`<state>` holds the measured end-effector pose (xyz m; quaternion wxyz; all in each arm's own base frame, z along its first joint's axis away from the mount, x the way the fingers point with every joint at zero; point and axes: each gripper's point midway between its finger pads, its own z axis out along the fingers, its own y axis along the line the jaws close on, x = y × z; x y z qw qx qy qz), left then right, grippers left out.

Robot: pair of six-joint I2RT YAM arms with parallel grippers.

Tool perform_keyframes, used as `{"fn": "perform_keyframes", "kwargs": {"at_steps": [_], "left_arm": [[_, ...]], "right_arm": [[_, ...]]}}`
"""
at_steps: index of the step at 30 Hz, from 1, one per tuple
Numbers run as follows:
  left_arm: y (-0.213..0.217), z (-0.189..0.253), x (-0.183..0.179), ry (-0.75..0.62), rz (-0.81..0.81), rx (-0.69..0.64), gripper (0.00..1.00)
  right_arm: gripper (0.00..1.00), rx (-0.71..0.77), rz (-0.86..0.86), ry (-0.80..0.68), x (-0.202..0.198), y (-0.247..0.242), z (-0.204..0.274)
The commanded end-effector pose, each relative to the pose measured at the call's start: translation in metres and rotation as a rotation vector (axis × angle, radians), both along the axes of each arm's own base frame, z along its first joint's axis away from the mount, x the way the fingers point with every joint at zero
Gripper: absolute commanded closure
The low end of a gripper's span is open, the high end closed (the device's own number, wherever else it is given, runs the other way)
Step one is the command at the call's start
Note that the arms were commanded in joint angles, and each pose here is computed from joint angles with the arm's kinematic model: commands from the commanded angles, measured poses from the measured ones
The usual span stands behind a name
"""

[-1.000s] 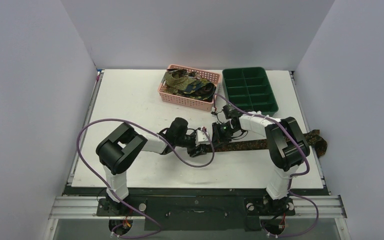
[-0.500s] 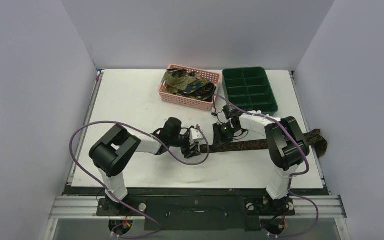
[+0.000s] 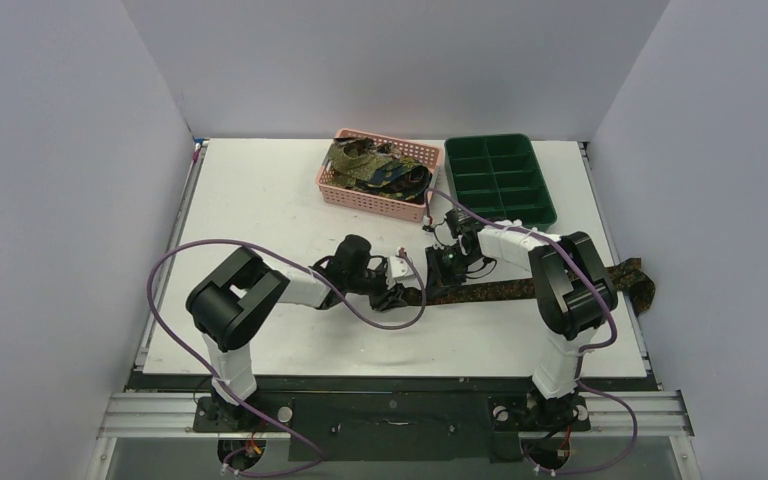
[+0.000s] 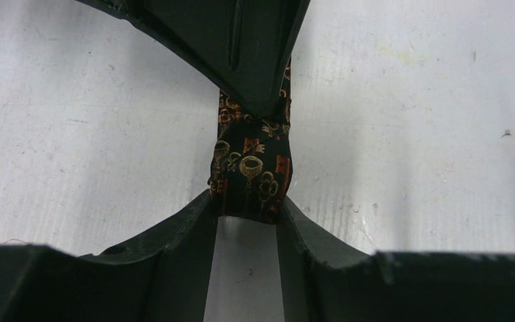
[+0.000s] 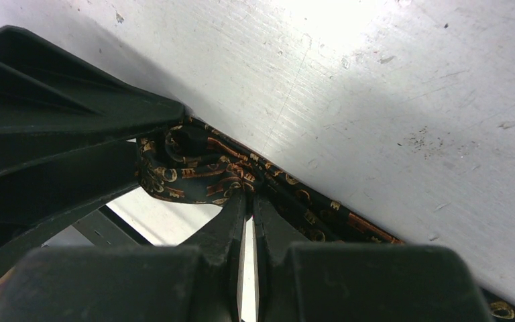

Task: Roll the ties
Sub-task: Roll the tie at the center of the board.

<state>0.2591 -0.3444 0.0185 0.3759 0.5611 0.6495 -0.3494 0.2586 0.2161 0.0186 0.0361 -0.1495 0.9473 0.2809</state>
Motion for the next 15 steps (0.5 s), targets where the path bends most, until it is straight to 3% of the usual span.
{"fn": "perform_keyframes", "kwargs": {"at_steps": [1,6,15], "left_arm": [[-0.021,0.031,-0.002,0.022,-0.011,-0.077,0.68],[-0.045,0.049,-0.002,0.020,-0.022,-0.135,0.67],[-0.062,0.009,0.017,0.064,0.044,-0.115,0.64]], "right_arm": [[1.00,-0.127,0.014,-0.008,0.002,-0.022,-0.027],[1.00,-0.111,0.005,-0.011,0.005,-0.017,-0.027],[1.00,-0.036,-0.007,0.000,-0.001,-0.008,-0.021]]}}
